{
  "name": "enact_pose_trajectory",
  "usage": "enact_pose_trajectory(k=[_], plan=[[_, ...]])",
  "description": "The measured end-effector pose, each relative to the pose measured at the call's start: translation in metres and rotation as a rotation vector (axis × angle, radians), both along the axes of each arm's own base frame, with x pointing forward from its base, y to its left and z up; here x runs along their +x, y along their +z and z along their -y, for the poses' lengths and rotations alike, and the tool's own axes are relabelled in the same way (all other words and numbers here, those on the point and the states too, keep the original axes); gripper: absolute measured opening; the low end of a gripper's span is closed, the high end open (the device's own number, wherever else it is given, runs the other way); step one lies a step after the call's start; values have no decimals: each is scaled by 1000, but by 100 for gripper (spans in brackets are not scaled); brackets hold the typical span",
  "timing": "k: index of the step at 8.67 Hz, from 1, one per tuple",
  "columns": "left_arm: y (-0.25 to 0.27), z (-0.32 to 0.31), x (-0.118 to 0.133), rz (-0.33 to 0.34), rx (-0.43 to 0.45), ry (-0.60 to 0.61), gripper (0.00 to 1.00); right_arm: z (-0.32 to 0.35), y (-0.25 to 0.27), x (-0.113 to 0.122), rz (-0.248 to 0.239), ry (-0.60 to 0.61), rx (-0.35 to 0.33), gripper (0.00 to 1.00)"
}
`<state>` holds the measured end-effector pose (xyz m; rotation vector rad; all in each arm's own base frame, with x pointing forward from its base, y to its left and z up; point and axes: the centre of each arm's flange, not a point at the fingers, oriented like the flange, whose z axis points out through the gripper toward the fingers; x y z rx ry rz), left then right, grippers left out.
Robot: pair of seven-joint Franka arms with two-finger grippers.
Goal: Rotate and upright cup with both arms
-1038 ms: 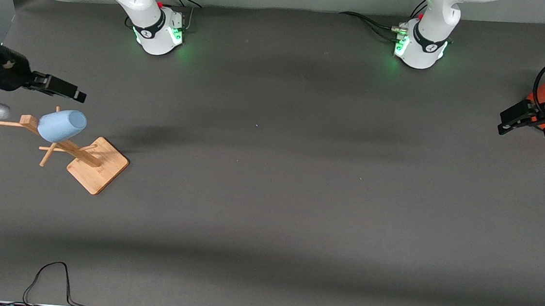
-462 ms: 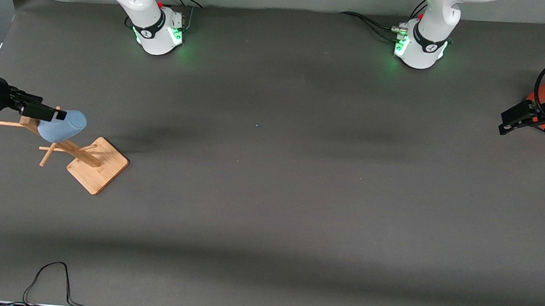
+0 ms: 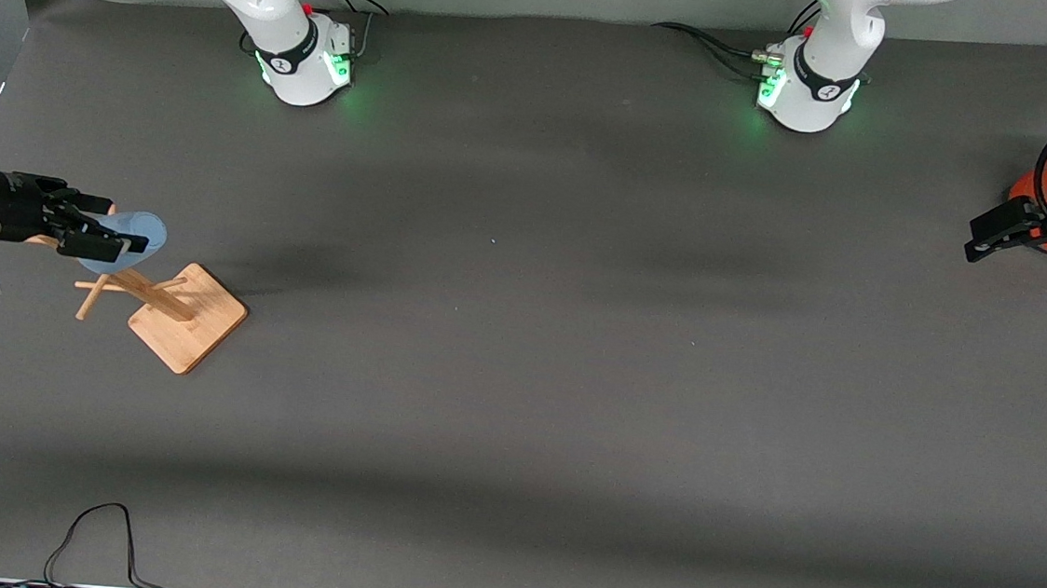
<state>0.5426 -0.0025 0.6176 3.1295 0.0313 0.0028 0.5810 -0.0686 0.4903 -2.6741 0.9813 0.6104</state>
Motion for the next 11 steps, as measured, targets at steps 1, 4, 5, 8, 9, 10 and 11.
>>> enact_pose_trajectory(k=[1, 4, 5, 8, 9, 10, 11], plan=[[0, 0, 0, 0, 0, 0, 100, 3, -9, 2, -27, -41, -2, 100], [0, 0, 0, 0, 0, 0, 100, 17, -34, 7, -97, -151, 15, 100], [0, 0, 0, 0, 0, 0, 100, 19, -39, 7, -108, -162, 13, 100], [0, 0, 0, 0, 0, 0, 100, 23, -51, 9, -127, -179, 26, 100], [0, 0, 0, 0, 0, 0, 100, 22, -53, 10, -129, -182, 35, 98], [0, 0, 0, 0, 0, 0, 100, 21, -55, 11, -131, -186, 44, 95], [0, 0, 0, 0, 0, 0, 100, 21, -57, 12, -134, -190, 51, 89]])
